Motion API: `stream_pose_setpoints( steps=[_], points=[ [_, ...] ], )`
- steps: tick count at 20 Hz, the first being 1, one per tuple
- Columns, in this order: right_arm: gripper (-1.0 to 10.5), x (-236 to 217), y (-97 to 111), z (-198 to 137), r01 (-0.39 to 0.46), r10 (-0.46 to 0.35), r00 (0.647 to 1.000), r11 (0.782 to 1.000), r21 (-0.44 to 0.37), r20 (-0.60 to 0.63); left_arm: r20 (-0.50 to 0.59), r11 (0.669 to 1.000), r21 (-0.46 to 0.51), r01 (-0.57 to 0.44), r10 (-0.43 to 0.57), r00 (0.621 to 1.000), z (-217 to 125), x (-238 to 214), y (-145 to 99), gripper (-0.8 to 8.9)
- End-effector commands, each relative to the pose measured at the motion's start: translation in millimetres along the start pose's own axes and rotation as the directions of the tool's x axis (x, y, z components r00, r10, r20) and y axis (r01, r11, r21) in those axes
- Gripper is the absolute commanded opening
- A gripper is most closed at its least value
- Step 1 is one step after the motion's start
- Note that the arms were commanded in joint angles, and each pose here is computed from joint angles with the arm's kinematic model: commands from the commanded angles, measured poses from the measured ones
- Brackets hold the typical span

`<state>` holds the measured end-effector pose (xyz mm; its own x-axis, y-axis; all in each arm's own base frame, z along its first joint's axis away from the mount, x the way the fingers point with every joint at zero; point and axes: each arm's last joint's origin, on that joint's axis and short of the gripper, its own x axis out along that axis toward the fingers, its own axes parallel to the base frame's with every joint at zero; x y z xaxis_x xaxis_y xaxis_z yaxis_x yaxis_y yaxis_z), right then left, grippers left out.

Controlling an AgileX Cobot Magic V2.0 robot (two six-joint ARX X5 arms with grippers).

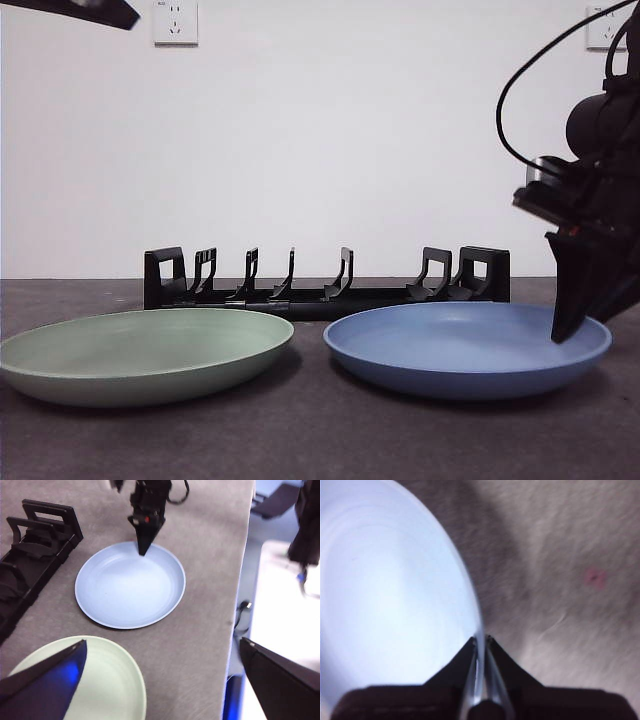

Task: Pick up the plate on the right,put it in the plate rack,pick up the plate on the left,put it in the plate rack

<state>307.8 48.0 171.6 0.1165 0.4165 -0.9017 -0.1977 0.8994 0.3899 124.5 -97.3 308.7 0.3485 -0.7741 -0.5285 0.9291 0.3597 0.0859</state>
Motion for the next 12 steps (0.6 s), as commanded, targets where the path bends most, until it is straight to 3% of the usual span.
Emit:
stream_pose_setpoints(
  steps=[1,5,9,12],
  points=[
    [-0.2,-24.7,12.8,8.2,-0.021,0.022,0.999,1.0,-0.021,0.036,-0.028,0.988,0.152,-0.015,0.019,0.999,3.9,7.1,-4.9,6.13],
    [-0.2,-86.6,44.5,18.7,-0.057,0.067,0.99,0.995,-0.078,0.123,-0.061,0.921,0.383,-0.069,0.1,0.993,13.3,25.0,-16.3,6.13],
    [-0.2,-116.2,76.6,18.7,-0.074,0.091,0.986,0.989,-0.127,0.14,-0.017,0.798,0.579,-0.168,0.218,0.976,27.5,46.0,-22.7,6.11],
    [-0.2,-118.2,102.2,17.1,-0.101,0.123,0.986,0.979,-0.179,0.115,-0.015,0.716,0.671,-0.192,0.272,0.962,32.5,61.2,-28.5,5.92]
  ],
)
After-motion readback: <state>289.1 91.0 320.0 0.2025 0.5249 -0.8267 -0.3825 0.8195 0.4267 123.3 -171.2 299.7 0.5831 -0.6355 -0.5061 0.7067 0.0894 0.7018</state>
